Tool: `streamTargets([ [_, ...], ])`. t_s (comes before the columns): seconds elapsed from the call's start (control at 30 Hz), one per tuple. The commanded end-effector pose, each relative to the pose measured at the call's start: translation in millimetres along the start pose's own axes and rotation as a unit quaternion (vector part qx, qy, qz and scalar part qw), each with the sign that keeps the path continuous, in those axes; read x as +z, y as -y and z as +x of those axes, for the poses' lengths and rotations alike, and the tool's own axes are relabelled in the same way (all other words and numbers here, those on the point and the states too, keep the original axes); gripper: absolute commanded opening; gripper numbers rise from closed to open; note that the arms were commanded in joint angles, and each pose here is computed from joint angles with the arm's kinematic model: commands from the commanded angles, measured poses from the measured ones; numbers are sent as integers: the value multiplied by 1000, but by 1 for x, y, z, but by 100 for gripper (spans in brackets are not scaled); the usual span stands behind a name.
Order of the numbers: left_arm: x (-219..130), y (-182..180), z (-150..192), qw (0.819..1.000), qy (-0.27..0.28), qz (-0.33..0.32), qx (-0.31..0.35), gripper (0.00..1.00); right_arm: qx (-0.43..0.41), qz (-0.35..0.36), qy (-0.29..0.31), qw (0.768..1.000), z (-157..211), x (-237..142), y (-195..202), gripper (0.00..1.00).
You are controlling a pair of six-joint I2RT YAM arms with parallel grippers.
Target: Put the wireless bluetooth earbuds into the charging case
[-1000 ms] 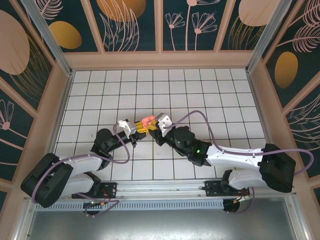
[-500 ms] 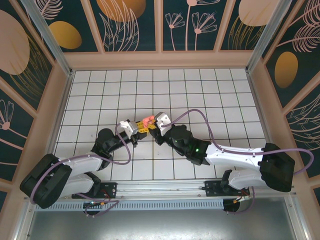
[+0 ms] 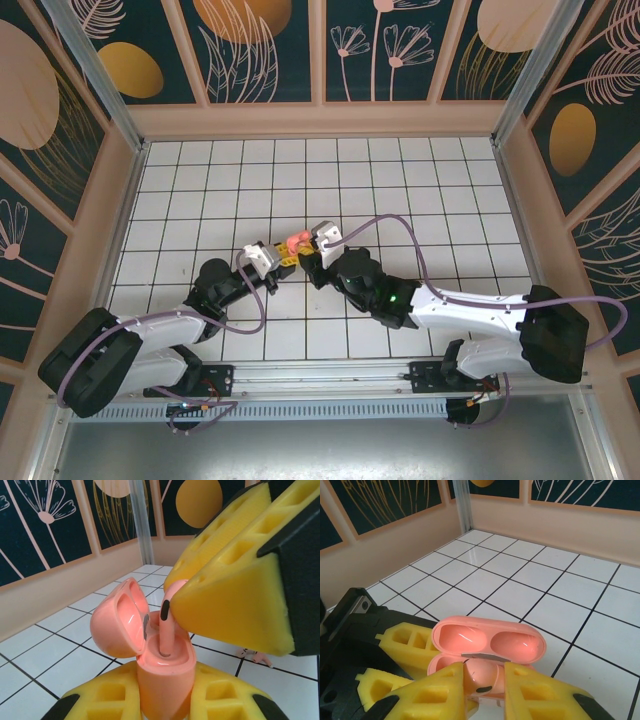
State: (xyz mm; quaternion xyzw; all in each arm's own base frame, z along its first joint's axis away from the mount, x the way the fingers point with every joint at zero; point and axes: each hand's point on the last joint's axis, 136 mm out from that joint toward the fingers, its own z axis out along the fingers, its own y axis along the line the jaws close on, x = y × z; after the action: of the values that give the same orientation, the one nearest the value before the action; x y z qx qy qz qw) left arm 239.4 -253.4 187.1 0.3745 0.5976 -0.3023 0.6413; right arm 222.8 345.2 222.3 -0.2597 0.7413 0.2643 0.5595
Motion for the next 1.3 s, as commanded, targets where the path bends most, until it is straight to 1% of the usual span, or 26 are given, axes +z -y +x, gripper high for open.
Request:
streamTargets([
  [0.0, 0, -3, -39, 997, 63, -10, 38, 13, 10, 42, -32, 999, 17, 3, 13, 21],
  [0.2, 0, -5, -39, 997, 62, -22, 40, 13, 7, 43, -36, 998, 15, 4, 12, 21],
  [0.33, -1, -8, -39, 997, 63, -32, 41, 13, 25, 61, -53, 996, 20, 6, 16, 21],
  [0.47, -1, -9, -39, 996, 63, -40, 43, 13, 23, 80, -61, 995, 25, 6, 19, 20],
  [0.67, 1, -10, -37, 996, 57, -44, 46, 13, 7, 64, -63, 996, 22, 9, 8, 20],
  [0.87, 3, -14, -35, 996, 53, -61, 43, 13, 58, 75, -92, 991, 23, 17, 3, 21],
  [1.03, 4, -19, -34, 995, 52, -76, 37, 13, 90, 88, -121, 985, 31, 24, 1, 21],
  [1.27, 5, -23, -34, 994, 56, -85, 29, 13, 143, 100, -134, 975, 29, 31, 3, 21],
])
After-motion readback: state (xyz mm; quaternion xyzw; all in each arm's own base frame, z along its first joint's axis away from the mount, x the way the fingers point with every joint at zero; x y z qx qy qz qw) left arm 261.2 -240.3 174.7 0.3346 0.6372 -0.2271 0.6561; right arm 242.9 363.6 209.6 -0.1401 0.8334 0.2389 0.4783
